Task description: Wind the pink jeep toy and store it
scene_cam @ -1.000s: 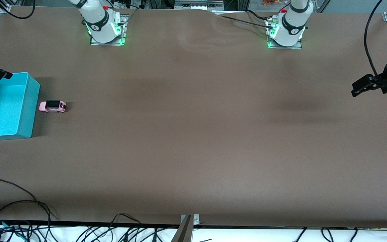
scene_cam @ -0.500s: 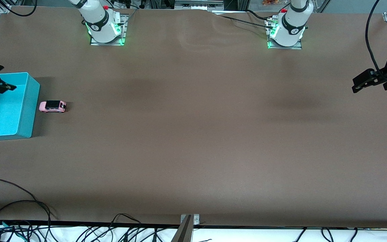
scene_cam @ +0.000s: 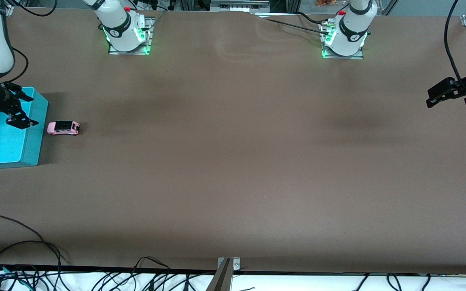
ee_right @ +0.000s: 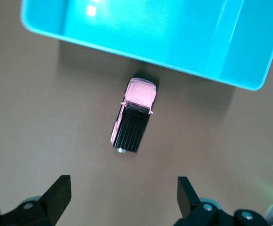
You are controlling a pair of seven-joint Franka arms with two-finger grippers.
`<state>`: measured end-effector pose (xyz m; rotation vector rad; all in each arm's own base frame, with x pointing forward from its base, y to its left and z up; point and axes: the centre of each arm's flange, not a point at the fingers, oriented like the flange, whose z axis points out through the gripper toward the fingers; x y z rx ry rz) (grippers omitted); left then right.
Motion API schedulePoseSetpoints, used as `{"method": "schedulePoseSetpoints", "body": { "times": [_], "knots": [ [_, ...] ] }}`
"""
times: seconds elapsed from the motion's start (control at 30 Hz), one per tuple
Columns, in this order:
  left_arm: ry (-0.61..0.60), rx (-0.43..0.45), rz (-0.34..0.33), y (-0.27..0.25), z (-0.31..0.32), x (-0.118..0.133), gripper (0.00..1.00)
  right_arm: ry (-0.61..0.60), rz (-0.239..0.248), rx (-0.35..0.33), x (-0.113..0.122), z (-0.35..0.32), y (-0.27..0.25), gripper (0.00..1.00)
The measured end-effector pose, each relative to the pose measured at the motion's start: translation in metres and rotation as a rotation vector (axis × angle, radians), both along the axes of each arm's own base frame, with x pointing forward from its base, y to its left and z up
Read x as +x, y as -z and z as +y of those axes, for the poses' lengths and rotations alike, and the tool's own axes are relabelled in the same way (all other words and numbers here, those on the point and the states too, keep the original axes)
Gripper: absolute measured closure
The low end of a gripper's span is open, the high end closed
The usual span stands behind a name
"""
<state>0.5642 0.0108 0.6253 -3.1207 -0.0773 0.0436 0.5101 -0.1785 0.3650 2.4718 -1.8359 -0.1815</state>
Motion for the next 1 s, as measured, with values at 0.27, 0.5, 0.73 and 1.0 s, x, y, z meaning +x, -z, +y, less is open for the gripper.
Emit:
{"method": "schedulePoseSetpoints", "body": {
  "times": [0.27,0.5,0.73,1.0],
  "knots": [
    [-0.012,-0.042,0.007,0.002,0.003,0.0,0.0,0.105,-0.016,-0.045,-0.002,0.001,0.051,0.0],
    [-0.001,-0.043,0.01,0.002,-0.003,0.0,0.0,0.133,-0.037,-0.067,-0.012,0.003,0.087,0.0],
    [0.001,-0.042,0.023,0.009,-0.004,0.003,0.0,0.192,-0.05,-0.098,-0.013,0.002,0.116,0.0],
    [0.005,-0.042,0.027,0.011,-0.004,0.004,0.0,0.205,-0.07,-0.126,-0.019,0.001,0.147,0.0]
  ]
}}
